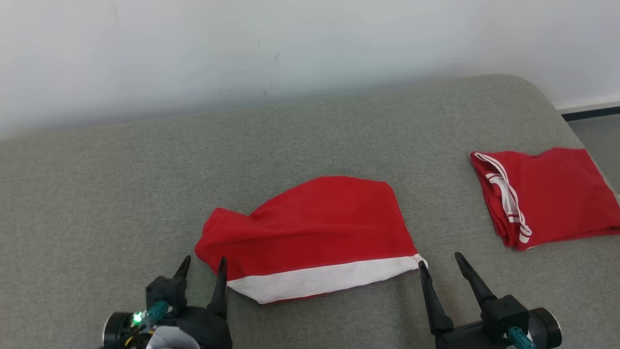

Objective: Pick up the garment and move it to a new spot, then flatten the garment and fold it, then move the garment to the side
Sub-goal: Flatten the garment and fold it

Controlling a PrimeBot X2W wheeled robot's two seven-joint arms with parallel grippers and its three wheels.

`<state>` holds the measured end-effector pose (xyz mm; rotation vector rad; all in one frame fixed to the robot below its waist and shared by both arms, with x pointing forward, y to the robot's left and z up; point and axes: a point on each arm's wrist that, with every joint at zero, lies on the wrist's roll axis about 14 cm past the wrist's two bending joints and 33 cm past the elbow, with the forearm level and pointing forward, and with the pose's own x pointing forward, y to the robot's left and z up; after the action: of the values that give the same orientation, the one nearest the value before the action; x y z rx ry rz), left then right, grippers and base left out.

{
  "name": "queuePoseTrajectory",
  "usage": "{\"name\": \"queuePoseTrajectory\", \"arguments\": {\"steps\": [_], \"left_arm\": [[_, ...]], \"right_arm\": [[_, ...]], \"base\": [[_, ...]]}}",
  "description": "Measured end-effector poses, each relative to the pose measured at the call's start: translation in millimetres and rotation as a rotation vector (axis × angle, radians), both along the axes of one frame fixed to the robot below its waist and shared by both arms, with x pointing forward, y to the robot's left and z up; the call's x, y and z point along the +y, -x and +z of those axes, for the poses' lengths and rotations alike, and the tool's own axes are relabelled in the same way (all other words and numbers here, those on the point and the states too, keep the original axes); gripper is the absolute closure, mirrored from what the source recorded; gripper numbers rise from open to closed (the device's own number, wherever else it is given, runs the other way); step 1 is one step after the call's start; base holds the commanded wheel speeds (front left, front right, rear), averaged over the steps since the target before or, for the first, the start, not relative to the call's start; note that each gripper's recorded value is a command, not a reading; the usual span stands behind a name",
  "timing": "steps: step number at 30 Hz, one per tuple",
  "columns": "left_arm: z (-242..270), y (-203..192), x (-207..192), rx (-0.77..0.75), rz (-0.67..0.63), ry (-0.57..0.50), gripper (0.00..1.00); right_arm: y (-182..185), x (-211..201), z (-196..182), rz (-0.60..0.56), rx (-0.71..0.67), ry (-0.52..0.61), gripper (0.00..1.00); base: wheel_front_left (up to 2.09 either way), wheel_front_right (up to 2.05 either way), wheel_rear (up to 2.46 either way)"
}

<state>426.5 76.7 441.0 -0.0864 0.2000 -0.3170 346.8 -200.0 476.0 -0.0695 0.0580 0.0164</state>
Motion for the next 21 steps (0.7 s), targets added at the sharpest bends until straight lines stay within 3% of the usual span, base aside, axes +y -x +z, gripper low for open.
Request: {"name": "queuePoseTrajectory", "arguments": {"steps": [8, 18, 19, 21], "left_arm": [[-2, -20, -19, -0.040, -0.190, -0.249, 0.00], [0, -31, -21, -0.041, -0.253, -0.324, 0.03], [0, -32, -20, -0.035, -0.253, -0.323, 0.59], [1, -35, -20, -0.028, -0.252, -0.322, 1.00]], "right_arm": [[-3, -8, 4, -0.017, -0.009, 0.015, 0.00], [-1, -7, 0, -0.017, -0.002, 0.006, 0.00], [-1, -7, -1, -0.018, -0.001, 0.006, 0.00], [-1, -7, -1, -0.018, 0.000, 0.006, 0.00]], "base": [[0.00, 0.00, 0.00], [0.00, 0.00, 0.00], [0.00, 0.00, 0.00], [0.00, 0.00, 0.00]]}}
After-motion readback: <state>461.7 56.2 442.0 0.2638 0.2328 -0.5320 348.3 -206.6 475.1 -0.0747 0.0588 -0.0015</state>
